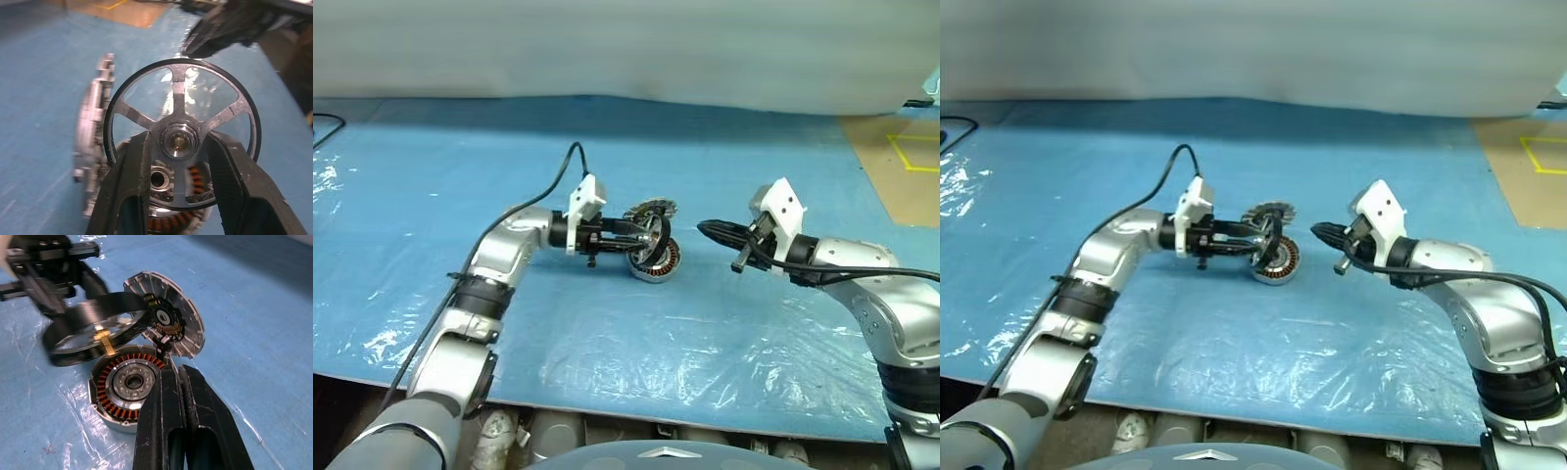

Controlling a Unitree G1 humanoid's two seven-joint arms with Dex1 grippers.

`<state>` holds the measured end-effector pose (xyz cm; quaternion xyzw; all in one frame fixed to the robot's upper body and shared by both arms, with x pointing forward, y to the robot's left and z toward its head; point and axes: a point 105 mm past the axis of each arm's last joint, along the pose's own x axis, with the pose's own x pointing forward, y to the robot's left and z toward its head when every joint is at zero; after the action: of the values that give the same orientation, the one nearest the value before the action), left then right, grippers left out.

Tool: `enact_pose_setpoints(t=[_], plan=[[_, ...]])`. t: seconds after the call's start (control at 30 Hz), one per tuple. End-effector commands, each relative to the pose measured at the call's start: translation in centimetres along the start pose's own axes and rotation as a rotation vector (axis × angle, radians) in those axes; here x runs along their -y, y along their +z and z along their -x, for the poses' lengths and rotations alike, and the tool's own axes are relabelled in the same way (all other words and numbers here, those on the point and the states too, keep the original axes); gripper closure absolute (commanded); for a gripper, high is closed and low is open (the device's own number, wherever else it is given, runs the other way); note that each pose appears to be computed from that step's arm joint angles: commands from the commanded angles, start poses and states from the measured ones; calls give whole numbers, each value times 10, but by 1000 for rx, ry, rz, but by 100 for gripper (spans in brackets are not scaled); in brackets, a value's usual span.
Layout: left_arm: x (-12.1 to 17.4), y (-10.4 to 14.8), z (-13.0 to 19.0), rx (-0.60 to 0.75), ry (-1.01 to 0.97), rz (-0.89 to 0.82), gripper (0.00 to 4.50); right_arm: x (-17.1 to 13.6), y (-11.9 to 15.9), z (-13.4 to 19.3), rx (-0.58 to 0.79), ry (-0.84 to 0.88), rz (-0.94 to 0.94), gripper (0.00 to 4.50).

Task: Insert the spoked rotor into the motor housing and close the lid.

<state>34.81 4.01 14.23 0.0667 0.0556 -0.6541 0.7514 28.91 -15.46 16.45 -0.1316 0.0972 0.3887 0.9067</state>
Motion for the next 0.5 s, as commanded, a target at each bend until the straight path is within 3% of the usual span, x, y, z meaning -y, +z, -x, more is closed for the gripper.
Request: enact_pose_setpoints(t=[0.03, 0.5], plan=[[-3, 0, -2, -58, -33, -44, 312, 0, 11, 9, 35, -43, 35, 450], [0, -7, -9, -229, -106, -141, 312, 1, 7, 16, 32, -100, 26, 450]])
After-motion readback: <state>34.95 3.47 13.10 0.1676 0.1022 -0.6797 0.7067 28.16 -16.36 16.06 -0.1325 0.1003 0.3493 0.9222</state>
